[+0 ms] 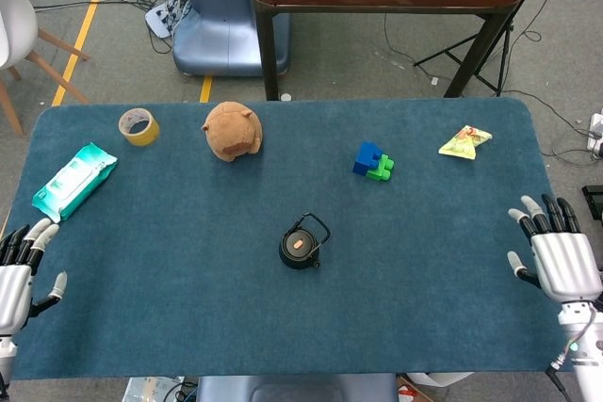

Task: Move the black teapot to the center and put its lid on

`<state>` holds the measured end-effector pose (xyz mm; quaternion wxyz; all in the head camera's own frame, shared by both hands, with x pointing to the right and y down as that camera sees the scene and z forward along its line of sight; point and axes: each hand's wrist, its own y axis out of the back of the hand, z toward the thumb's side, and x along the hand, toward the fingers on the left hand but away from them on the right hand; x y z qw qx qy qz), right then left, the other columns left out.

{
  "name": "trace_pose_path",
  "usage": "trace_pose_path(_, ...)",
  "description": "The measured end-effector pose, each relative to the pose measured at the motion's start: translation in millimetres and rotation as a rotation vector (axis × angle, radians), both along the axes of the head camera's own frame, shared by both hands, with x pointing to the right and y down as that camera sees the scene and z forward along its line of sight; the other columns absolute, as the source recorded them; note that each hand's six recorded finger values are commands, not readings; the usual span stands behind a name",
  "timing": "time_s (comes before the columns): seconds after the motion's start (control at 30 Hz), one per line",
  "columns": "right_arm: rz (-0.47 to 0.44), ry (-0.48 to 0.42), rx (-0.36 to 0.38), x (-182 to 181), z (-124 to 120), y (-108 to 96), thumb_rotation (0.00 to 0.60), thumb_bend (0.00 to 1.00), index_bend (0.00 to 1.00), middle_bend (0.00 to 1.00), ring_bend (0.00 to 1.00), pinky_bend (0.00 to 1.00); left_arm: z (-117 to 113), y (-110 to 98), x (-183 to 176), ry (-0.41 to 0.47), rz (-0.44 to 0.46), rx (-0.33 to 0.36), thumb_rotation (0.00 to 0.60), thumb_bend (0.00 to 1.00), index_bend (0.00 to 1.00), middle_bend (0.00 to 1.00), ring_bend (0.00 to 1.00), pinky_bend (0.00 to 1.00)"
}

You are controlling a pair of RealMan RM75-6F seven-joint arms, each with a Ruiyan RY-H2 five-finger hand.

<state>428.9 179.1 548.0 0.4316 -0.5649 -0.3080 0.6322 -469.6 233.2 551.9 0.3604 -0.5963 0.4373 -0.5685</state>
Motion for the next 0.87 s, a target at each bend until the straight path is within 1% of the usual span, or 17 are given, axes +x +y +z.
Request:
trace_pose_path(0.17,-0.016,0.013,-0.003,5.5,-5.4,14.1,0.600,0.30,0.23,0.14,0.00,0.00,-1.0,4.3,1.2,-0.006,0.003,-0.001,0.600,0.38,0.12,0.09,0.01,0.03)
trace_pose_path(0.43,-0.037,0.009,-0.009,3.6,-6.6,22.6,0.600,0.30,0.23,0.14,0.00,0.00,-2.1,6.3,1.3,-0.024,0.004,-0.012,0.600,0.38,0.12,0.09,0.01,0.03)
trace_pose_path(0.57,-0.041,0.006,-0.006,3.7,-7.9,23.4,0.600,0.30,0.23,0.14,0.00,0.00,-1.1,6.3,1.3,-0.023,0.002,-0.020,0.600,0.38,0.12,0.09,0.01,0.03)
trace_pose_path(0.7,-0.047,-0.008,-0.015,0.6,-4.2,23.7,0.600,0.30,0.23,0.14,0.00,0.00,-0.1,6.3,2.3,-0.024,0.002,-0.022,0.600,0.38,0.12,0.09,0.01,0.03)
trace_pose_path(0.87,-0.074,-0.028,-0.015,-7.0,-1.0,22.4,0.600,0.30,0.23,0.14,0.00,0.00,0.6,6.2,3.5,-0.029,0.006,-0.031,0.600,0.38,0.12,0.09,0.01,0.03)
